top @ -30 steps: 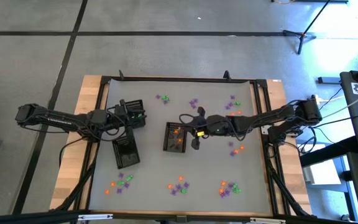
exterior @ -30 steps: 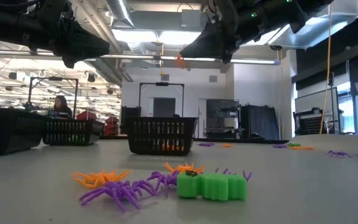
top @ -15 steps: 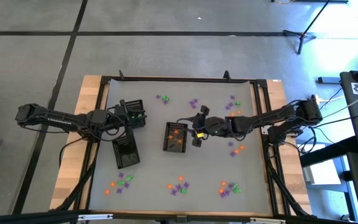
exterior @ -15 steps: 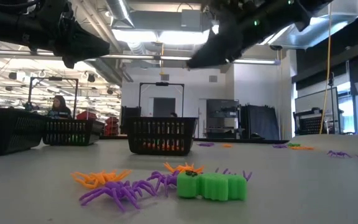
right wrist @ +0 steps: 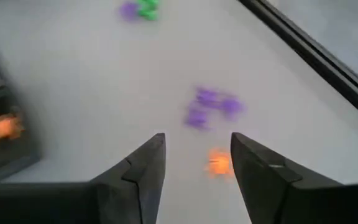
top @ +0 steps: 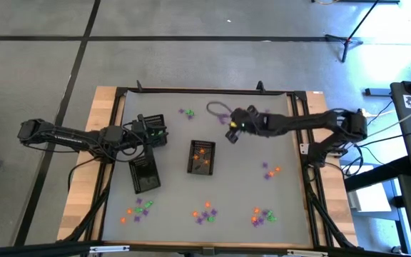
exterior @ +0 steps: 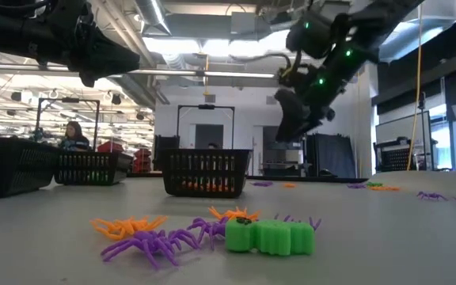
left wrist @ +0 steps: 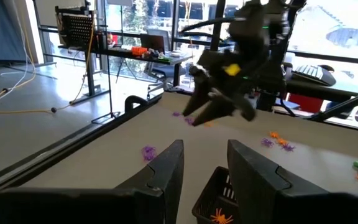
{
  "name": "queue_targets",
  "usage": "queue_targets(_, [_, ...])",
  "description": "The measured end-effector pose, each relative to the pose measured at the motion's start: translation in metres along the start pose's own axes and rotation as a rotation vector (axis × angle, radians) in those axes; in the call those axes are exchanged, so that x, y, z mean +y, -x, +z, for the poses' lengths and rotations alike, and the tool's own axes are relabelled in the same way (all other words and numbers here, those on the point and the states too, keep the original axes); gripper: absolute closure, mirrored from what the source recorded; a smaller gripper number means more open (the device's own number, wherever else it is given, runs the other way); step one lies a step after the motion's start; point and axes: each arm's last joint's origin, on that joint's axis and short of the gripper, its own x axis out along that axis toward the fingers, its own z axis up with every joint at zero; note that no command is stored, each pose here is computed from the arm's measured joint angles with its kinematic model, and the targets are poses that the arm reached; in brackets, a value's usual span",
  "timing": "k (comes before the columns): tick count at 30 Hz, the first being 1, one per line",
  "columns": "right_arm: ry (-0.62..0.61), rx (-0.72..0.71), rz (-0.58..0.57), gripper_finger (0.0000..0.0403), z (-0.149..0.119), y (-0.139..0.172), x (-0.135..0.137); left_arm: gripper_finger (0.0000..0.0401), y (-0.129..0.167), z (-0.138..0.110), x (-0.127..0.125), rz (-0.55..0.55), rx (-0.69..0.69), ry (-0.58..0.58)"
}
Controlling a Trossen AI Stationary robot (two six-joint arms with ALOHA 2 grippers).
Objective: Sort Halloween decoration
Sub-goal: Put the orange spider toy into the bottom right black basket
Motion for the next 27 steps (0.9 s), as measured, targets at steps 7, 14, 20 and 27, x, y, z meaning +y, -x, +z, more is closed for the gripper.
queue_targets(7, [-0.079,0.092,-0.04,0.0235,-0.006,-0.026,-0.036,0.0286,0.0,0.0,0.0,0.006,-0.001,0.0])
queue_targets(14, [-0.073,0.19,-0.011,0.0247,-0.024,-0.058,-0.034,0.0286,0.0,0.0,0.0,0.006,-0.001,0.0])
queue_targets(20, [-0.068,0.244,0.019,0.0272,-0.035,-0.073,-0.03,0.0286,0.0,0.0,0.0,0.006,-0.001,0.0])
queue_targets(27, [-0.061,0.236,0.033,0.0358,-0.033,-0.072,-0.03,0.0286,0.0,0.0,0.0,0.006,-0.001,0.0])
